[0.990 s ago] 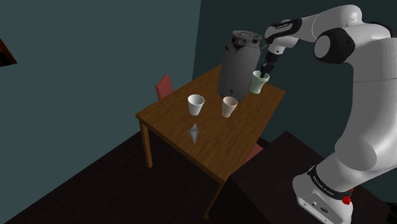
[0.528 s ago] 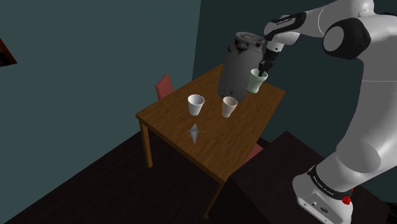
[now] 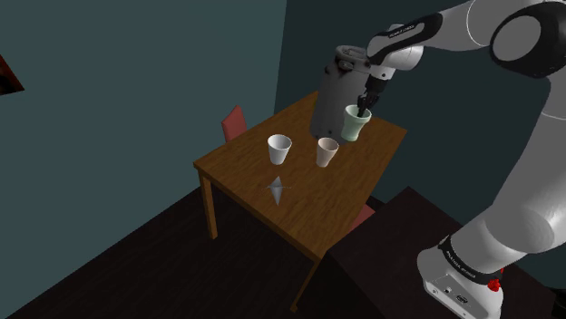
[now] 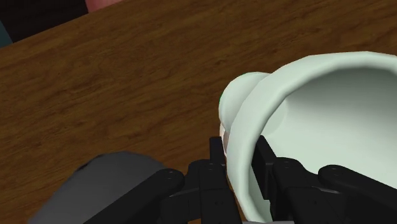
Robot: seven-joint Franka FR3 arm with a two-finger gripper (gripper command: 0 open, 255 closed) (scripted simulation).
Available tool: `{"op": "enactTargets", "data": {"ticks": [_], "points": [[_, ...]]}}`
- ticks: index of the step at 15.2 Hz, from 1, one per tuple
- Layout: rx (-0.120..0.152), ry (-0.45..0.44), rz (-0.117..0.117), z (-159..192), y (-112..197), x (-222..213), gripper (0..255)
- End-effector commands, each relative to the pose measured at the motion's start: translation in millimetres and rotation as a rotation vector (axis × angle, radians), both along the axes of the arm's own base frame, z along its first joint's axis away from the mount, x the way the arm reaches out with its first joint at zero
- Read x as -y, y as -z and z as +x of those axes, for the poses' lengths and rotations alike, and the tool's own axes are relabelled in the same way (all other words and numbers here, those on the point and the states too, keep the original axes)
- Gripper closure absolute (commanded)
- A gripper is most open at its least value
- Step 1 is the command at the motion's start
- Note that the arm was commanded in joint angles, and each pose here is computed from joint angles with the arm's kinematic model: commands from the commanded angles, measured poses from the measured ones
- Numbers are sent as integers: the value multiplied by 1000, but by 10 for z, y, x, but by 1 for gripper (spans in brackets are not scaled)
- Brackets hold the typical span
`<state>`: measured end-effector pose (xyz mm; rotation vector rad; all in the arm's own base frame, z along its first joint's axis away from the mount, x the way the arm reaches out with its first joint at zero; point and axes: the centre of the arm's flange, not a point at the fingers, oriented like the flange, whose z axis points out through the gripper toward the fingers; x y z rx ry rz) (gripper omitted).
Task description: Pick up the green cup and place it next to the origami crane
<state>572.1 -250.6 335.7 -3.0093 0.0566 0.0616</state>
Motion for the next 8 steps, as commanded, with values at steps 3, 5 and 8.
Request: {"op": "enactTargets", "data": {"ticks": [3,5,8], "points": [[0,1,0,-100,-14,-533,255],[0,1,0,-144,-16,-793,255],[0,1,0,-209,-18,-1183,255]]}}
